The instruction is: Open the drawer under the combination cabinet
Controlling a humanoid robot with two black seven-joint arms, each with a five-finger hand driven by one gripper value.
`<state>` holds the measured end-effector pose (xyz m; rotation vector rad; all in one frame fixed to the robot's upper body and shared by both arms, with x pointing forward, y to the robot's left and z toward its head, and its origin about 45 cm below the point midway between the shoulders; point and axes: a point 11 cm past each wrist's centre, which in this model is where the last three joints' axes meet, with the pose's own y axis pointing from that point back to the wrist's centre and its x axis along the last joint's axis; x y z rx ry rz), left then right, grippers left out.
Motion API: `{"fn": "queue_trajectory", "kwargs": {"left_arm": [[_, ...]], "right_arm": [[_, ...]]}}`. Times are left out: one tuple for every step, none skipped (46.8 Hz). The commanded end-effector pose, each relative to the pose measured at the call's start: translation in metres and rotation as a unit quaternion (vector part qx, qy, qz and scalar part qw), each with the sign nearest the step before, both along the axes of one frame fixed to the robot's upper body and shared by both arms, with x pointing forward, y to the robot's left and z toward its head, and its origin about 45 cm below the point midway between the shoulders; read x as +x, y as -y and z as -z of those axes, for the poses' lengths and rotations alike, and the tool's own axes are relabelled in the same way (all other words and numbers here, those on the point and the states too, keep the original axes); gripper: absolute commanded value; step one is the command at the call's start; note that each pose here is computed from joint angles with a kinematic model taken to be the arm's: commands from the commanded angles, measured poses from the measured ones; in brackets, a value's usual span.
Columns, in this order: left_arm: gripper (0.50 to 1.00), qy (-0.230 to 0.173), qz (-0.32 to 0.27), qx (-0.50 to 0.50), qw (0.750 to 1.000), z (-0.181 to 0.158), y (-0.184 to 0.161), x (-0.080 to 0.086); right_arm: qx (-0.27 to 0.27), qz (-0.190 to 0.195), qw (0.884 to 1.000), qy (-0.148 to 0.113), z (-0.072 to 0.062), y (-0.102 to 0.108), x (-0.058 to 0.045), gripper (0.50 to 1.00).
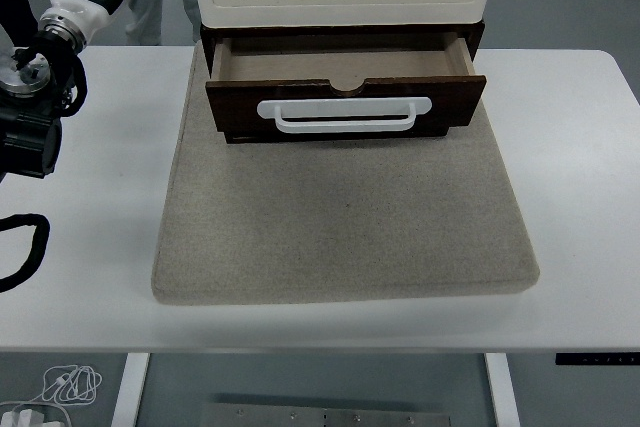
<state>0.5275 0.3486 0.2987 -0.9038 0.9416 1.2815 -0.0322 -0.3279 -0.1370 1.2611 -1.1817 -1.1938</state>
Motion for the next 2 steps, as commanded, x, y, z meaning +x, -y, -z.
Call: {"fn": "queue_trajectory", "kwargs": {"left_arm": [[1.0,-0.01,-0.003,-0.005,1.0,0.0078,0.0018,-0.0004],[1.0,-0.011,-0.004,-0.005,1.0,0.0085,0.001,-0.0006]], "right_arm": [[0.001,0.001,1.0,0.0,0.0,-0.0005,-0.0007,0.926],[0.001,0.001,1.0,-0.001,0.0,-0.0002,-0.0017,0.926]]}}
